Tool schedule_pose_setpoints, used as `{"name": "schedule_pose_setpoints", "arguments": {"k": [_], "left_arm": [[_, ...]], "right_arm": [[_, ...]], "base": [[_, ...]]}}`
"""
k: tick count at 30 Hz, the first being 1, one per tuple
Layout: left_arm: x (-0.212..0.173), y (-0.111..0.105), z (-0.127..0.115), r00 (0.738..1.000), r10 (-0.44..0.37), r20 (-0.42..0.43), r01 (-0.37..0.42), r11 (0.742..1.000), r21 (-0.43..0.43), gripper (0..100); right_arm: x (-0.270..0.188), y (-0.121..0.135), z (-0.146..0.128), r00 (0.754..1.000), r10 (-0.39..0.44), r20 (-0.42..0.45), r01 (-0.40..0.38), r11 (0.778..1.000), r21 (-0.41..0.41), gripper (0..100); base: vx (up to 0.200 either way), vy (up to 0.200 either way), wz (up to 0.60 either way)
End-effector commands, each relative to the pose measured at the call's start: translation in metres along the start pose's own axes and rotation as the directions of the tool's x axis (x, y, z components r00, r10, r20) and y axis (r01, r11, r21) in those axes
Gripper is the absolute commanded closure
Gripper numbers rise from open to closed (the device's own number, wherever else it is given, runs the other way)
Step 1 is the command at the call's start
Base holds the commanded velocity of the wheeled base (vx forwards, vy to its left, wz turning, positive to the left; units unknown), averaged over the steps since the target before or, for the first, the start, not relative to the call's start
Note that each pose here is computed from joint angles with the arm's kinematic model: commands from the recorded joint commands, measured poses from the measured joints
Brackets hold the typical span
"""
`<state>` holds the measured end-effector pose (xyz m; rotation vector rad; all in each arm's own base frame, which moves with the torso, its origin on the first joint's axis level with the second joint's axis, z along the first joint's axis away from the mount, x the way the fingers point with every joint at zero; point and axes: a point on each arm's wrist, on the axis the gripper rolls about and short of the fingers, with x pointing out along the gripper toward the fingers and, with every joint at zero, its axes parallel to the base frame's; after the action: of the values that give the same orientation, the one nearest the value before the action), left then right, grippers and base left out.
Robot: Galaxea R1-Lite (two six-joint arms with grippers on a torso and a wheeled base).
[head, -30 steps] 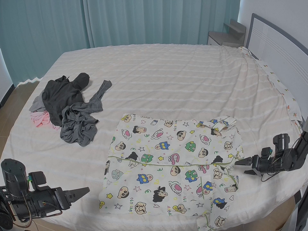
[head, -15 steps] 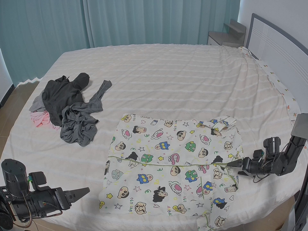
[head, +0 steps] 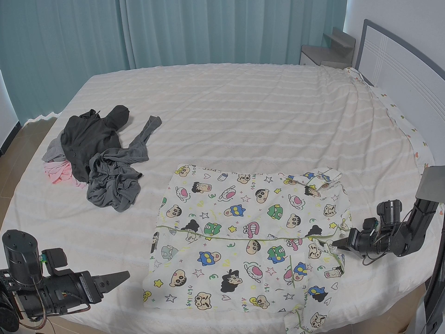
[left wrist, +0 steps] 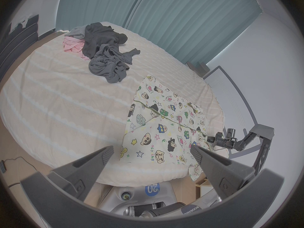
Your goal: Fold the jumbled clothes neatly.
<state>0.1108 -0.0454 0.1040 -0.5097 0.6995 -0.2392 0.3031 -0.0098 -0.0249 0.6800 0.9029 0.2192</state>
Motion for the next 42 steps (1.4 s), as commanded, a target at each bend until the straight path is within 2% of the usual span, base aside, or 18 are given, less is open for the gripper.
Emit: {"name": "schedule_pose_setpoints", "arguments": {"k": [1,12,19,25,33,34,42], "left_arm": [[0.001,0.000,0.000,1.000,0.003,-0.004,-0.003,1.000,0.000,0],[0.001,0.000,0.000,1.000,0.001,-0.002,-0.001,1.000,0.000,0],[0.000,0.000,0.000,1.000,0.000,0.000,0.000,1.000,0.000,0],[-0.001,0.000,0.000,1.000,-0.003,0.005,0.003,1.000,0.000,0],[-0.001,0.000,0.001,1.000,-0.003,0.007,0.003,1.000,0.000,0],[0.000,0.000,0.001,1.000,-0.002,0.006,0.002,1.000,0.000,0],[0.000,0.000,0.001,1.000,-0.002,0.006,0.002,1.000,0.000,0]], "right_arm": [[0.002,-0.001,-0.001,1.000,-0.005,-0.005,0.005,1.000,0.001,100],[-0.006,0.001,-0.002,1.000,-0.005,0.007,0.005,1.000,0.003,100],[-0.039,0.011,0.003,0.994,0.000,0.110,0.002,1.000,-0.014,100],[-0.061,0.020,0.007,0.968,-0.050,0.247,0.062,0.997,-0.043,100],[-0.067,0.023,0.007,0.937,-0.147,0.318,0.169,0.985,-0.043,100],[-0.066,0.020,0.005,0.930,-0.181,0.318,0.211,0.976,-0.060,100],[-0.049,0.006,-0.007,0.902,-0.324,0.287,0.375,0.916,-0.145,100]], "base": [[0.000,0.000,0.00],[0.000,0.000,0.00],[0.000,0.000,0.00],[0.000,0.000,0.00],[0.000,0.000,0.00],[0.000,0.000,0.00],[0.000,0.000,0.00]]}}
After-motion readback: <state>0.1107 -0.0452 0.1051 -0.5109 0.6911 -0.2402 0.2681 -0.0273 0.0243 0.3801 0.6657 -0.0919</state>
